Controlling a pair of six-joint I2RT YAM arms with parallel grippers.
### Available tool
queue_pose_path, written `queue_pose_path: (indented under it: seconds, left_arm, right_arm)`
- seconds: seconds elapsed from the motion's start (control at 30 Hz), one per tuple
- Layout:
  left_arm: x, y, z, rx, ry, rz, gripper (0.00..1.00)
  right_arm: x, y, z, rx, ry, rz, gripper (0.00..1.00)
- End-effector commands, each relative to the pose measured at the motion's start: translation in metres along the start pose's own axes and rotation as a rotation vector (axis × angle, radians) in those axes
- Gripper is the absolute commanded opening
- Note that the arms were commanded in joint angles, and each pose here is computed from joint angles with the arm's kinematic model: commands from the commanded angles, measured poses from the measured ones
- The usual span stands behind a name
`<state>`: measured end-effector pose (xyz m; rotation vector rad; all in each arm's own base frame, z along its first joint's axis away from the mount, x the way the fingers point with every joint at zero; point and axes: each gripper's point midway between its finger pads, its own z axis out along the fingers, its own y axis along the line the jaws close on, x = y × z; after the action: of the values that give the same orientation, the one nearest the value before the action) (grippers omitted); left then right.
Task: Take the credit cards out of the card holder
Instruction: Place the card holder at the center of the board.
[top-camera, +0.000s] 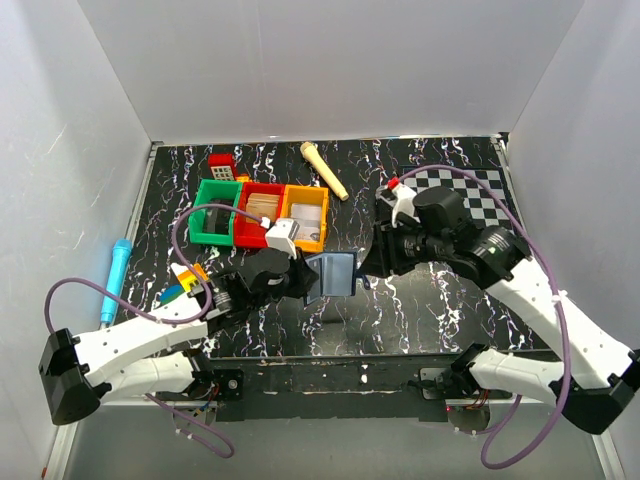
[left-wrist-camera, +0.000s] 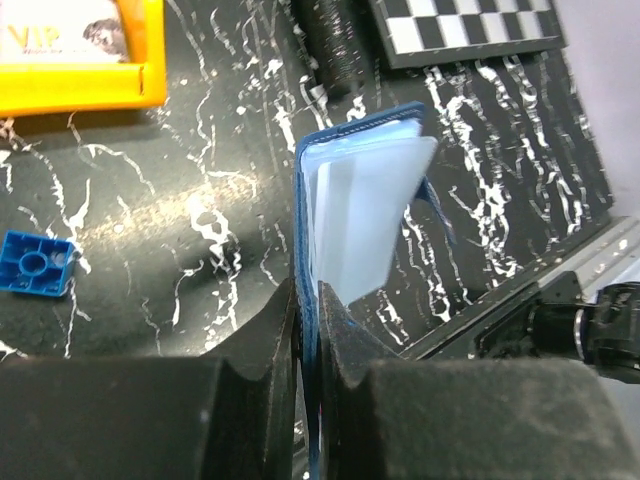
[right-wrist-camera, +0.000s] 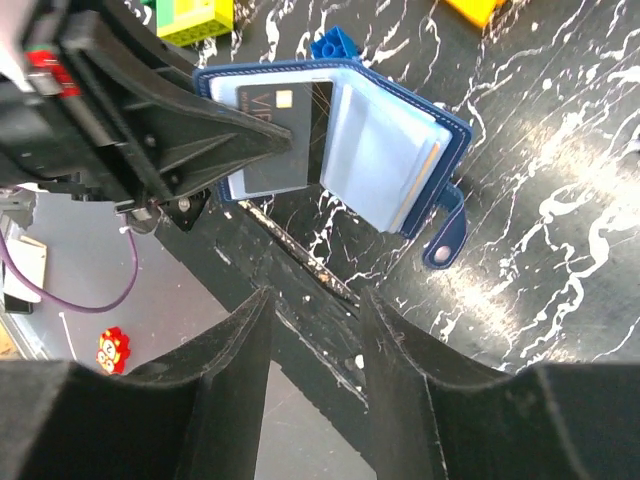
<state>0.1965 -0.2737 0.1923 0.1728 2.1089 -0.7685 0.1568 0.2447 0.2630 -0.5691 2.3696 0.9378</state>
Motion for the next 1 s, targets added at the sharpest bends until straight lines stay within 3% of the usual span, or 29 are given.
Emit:
queue_pose_path:
  seconds: [0.0, 0.17, 0.37, 0.97]
  left_arm:
    - [-0.006, 0.003, 0.0, -0.063, 0.011, -0.028, 0.0]
    - [0.011, -0.006, 0.019, -0.037, 0.069, -0.089, 0.0]
    - [0.034, -0.019, 0.034, 0.081, 0.096, -0.128, 0.0]
    - [0.087, 0.01, 0.042, 0.278, 0.183, -0.237, 0.0]
  right_arm:
    - [-0.016, 0.016, -0.02, -0.087, -0.129, -0.114, 0.47]
    - [-0.014, 0.039, -0.015, -0.283, -0.239, -0.129, 0.42]
    - [0.015, 0.023, 0.029, -0.3, -0.102, -0.045, 0.24]
    - [0.063, -0.031, 0.11, -0.32, 0.032, 0.133, 0.12]
